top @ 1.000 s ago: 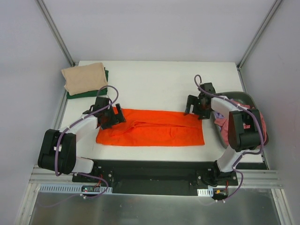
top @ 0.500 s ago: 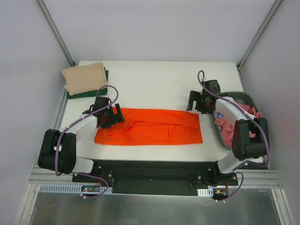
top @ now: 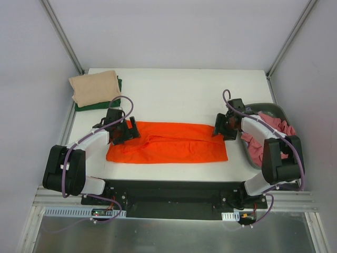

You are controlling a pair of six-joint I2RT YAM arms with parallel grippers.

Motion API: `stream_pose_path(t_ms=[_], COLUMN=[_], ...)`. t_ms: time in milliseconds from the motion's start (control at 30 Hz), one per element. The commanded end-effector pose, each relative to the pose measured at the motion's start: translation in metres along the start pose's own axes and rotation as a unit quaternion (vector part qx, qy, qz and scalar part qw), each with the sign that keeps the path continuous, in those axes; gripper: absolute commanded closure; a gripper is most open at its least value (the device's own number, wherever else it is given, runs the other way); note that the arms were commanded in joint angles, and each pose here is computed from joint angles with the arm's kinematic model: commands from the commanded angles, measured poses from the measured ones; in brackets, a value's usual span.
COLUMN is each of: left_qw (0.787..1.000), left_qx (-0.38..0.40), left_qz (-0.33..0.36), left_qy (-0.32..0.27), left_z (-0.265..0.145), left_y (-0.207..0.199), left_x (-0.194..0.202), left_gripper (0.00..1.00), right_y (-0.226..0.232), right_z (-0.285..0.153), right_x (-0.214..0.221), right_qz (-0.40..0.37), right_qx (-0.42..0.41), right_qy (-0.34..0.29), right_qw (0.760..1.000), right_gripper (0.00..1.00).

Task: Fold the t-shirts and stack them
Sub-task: Fold the other side of the tshirt into a rectangle

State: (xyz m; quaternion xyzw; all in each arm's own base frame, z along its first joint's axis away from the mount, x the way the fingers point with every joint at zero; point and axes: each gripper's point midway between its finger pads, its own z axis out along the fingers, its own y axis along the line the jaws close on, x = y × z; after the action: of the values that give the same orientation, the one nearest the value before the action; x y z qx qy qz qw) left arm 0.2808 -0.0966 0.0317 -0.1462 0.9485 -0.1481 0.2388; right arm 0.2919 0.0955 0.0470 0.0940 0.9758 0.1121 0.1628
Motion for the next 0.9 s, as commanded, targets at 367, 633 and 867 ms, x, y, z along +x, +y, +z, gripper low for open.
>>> stream_pose_path(t_ms=[367,633,867], left_qw=[1.000,0.999,0.999], left_qx=[-0.014,-0.027,-0.031], left_qz=[0.002,0.002,0.003], left_qy=[0.023,0.023,0.023], left_z=[0.001,0.004,0.004], left_y=[0.009,0.014,0.015], left_x=[0.008,0.009,0.008], left_gripper=[0.01,0.01,0.01], right_y=[0.004,0.013,0.024], right_z=[0.010,-0.013,-0.035], right_x=[0.001,-0.028,-0.061], right_qz=[0.021,-0.024,-0.065], right_qx=[-0.001,-0.001,0.000], right_qy=[0.014,-0.016,-0.043], right_qw=[1.000,1.000,0.997], right_gripper=[0.74,0.99,0.99])
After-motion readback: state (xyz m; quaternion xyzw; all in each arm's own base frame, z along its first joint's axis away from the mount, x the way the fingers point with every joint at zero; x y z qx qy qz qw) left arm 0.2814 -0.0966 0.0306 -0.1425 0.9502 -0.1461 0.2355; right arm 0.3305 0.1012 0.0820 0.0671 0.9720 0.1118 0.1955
